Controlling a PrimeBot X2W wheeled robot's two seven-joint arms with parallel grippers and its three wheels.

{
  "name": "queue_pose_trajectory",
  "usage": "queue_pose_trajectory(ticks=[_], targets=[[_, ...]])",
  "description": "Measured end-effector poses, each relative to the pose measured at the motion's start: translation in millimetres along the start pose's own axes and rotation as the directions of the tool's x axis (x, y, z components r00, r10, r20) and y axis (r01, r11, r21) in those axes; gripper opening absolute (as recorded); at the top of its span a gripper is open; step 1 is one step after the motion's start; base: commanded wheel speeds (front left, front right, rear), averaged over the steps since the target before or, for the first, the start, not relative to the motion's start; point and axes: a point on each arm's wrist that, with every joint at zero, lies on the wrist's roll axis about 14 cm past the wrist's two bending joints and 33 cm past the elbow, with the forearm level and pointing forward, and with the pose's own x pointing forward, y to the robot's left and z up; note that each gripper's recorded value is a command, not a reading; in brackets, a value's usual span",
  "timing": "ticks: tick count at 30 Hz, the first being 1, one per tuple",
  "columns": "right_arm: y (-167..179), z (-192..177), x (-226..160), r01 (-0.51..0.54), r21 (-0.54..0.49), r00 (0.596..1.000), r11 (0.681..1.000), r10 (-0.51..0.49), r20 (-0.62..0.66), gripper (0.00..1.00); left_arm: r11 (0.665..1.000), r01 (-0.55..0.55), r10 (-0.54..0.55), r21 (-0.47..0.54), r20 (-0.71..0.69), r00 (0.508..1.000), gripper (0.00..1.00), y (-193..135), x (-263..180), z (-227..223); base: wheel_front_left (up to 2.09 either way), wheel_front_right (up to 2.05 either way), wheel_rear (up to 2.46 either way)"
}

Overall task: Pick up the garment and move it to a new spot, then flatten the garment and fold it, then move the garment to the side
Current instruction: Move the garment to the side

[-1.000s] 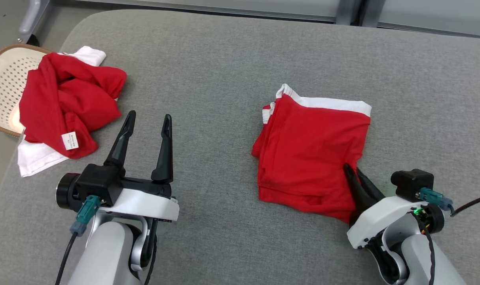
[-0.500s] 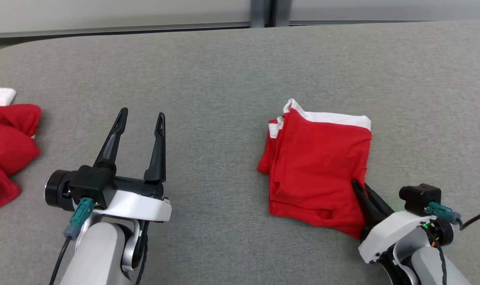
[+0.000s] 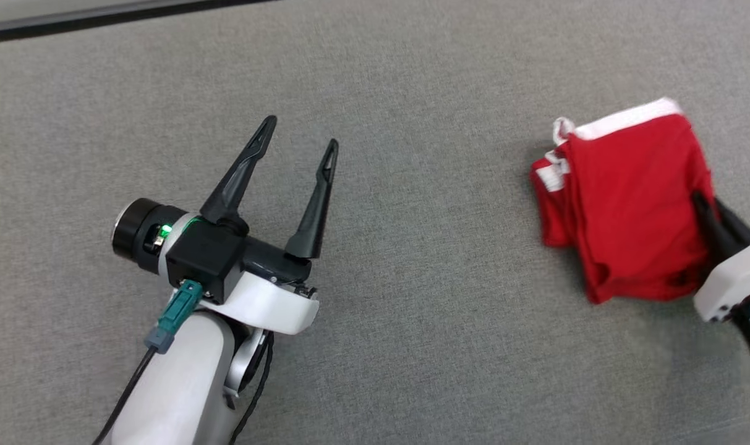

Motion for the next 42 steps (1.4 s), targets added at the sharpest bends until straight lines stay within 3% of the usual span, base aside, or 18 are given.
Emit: queue_pose_trajectory(ticks=[10, 16, 17, 19, 29, 36, 42], targets=[[-115, 17, 15, 0.252, -0.091, 0.964, 0.964, -0.258, -0.063, 0.00, 0.992, 0.118, -0.119, -0.049, -0.016, 0.993, 1.00, -24, 25, -27, 0.00, 0.00, 0.00], [-138, 27, 39, 0.311, -0.088, 0.949, 0.946, -0.315, -0.035, 0.00, 0.992, 0.115, -0.116, -0.047, -0.030, 0.993, 1.00, -13, 31, -42, 0.00, 0.00, 0.00], [-142, 24, 41, 0.327, -0.083, 0.943, 0.942, -0.331, -0.045, 0.20, 0.992, 0.113, -0.115, -0.048, -0.038, 0.993, 1.00, -11, 31, -47, 0.00, 0.00, 0.00], [-150, 17, 44, 0.353, -0.074, 0.932, 0.933, -0.357, -0.065, 1.00, 0.993, 0.110, -0.112, -0.047, -0.044, 0.993, 1.00, -8, 32, -52, 0.00, 0.00, 0.00], [-151, 5, 25, 0.419, 0.069, 0.907, 0.905, -0.420, 0.000, 1.00, 0.994, 0.103, -0.105, -0.040, -0.048, 0.993, 1.00, -10, 28, -48, 0.00, 0.00, 0.00], [-117, 0, 0, 0.356, 0.156, 0.926, 0.921, -0.370, 0.071, 1.00, 0.996, 0.079, -0.082, -0.043, -0.064, 0.995, 1.00, -14, 12, -39, 0.00, 0.00, 0.00], [-85, 30, -28, 0.278, 0.217, 0.913, 0.936, -0.327, 0.242, 1.00, 0.999, 0.039, -0.042, -0.034, -0.078, 0.996, 1.00, -12, -4, -28, 0.00, 0.00, 0.00]])
